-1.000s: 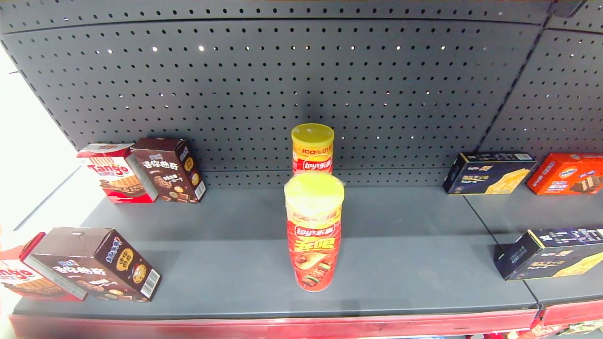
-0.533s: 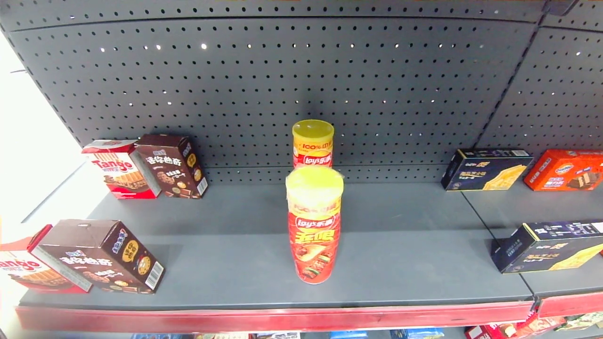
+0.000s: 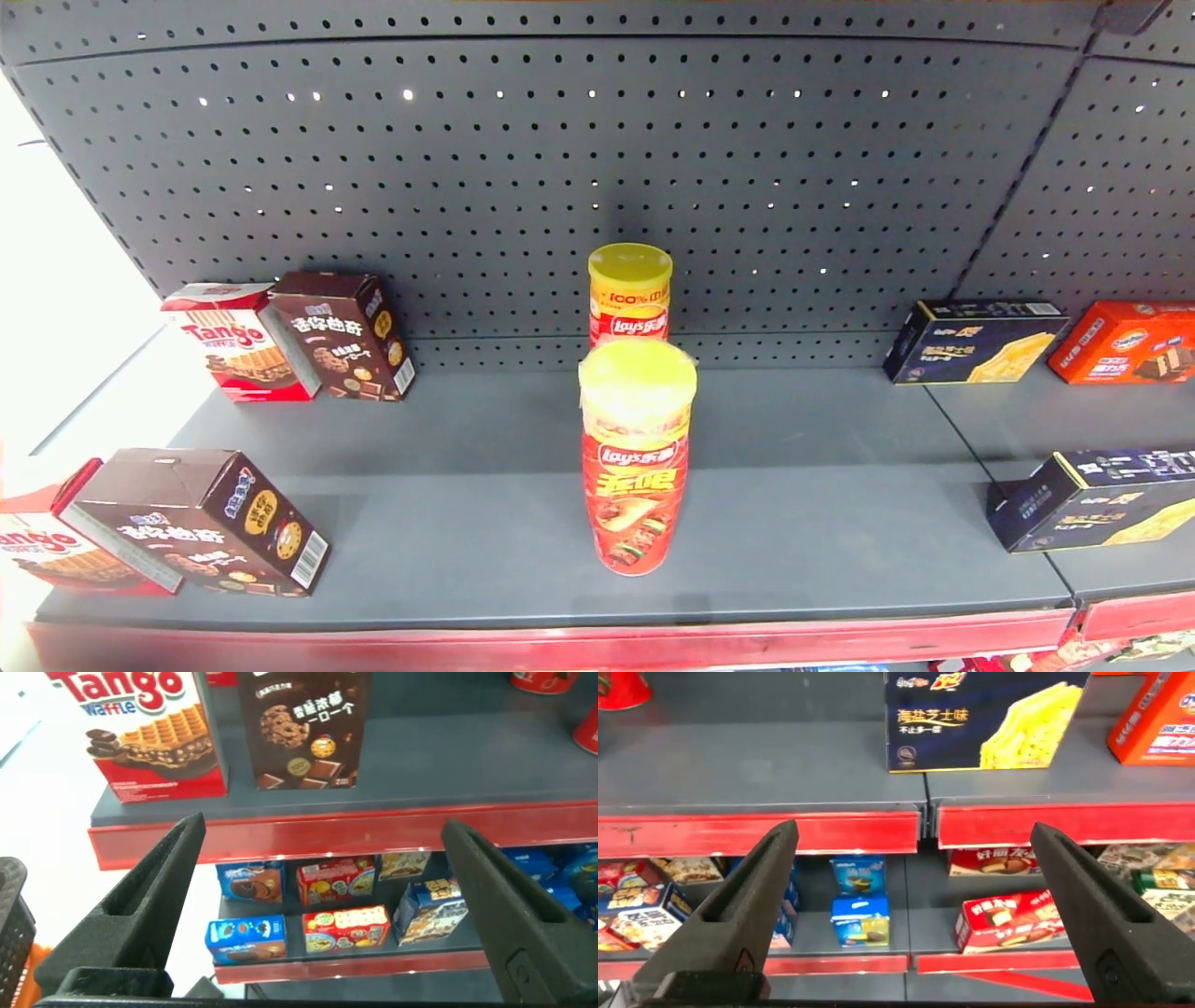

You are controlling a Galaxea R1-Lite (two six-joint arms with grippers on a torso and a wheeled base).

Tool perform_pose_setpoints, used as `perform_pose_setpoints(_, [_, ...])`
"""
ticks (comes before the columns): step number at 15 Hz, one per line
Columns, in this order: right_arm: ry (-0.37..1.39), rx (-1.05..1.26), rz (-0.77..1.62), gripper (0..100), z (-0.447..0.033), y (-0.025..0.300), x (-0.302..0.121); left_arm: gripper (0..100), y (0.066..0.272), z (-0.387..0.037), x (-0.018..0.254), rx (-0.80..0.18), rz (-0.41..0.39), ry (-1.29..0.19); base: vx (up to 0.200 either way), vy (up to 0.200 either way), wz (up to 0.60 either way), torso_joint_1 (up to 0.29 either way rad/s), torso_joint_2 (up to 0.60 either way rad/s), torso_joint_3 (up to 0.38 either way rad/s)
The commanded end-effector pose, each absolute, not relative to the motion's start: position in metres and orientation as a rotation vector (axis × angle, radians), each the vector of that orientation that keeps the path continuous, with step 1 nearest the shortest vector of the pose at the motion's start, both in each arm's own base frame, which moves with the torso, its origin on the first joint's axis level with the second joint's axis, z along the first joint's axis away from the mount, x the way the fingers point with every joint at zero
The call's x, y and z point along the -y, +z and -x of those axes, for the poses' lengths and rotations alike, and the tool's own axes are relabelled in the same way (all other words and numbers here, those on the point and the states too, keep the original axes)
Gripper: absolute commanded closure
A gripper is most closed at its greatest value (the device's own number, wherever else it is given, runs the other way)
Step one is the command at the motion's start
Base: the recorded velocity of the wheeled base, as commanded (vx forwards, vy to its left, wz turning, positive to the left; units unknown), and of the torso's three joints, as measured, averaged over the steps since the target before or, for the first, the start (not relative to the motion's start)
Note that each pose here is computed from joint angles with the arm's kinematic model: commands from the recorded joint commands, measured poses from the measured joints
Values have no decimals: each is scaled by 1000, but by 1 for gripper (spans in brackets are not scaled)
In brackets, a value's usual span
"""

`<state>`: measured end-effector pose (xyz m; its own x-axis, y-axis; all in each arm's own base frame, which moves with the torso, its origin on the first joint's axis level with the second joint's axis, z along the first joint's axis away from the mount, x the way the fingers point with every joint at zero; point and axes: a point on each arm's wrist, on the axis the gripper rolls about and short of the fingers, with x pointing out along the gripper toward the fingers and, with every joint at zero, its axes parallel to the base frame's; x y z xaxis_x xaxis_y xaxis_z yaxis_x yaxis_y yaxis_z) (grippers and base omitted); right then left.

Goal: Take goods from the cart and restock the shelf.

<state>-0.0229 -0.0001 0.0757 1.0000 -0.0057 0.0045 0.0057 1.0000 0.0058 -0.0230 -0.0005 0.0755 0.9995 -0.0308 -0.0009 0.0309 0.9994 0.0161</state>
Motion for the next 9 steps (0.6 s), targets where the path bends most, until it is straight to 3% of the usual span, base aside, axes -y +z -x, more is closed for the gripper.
perform_pose_setpoints(1, [-6, 3, -6, 0, 23, 76, 0, 0, 76, 23, 1, -1, -17, -31, -200, 0, 0, 7, 2, 2])
perform_pose_setpoints(9, [-2, 3, -5, 0, 23, 76, 0, 0, 75, 23, 1, -3, -20, -35, 0, 0, 0, 0, 0, 0])
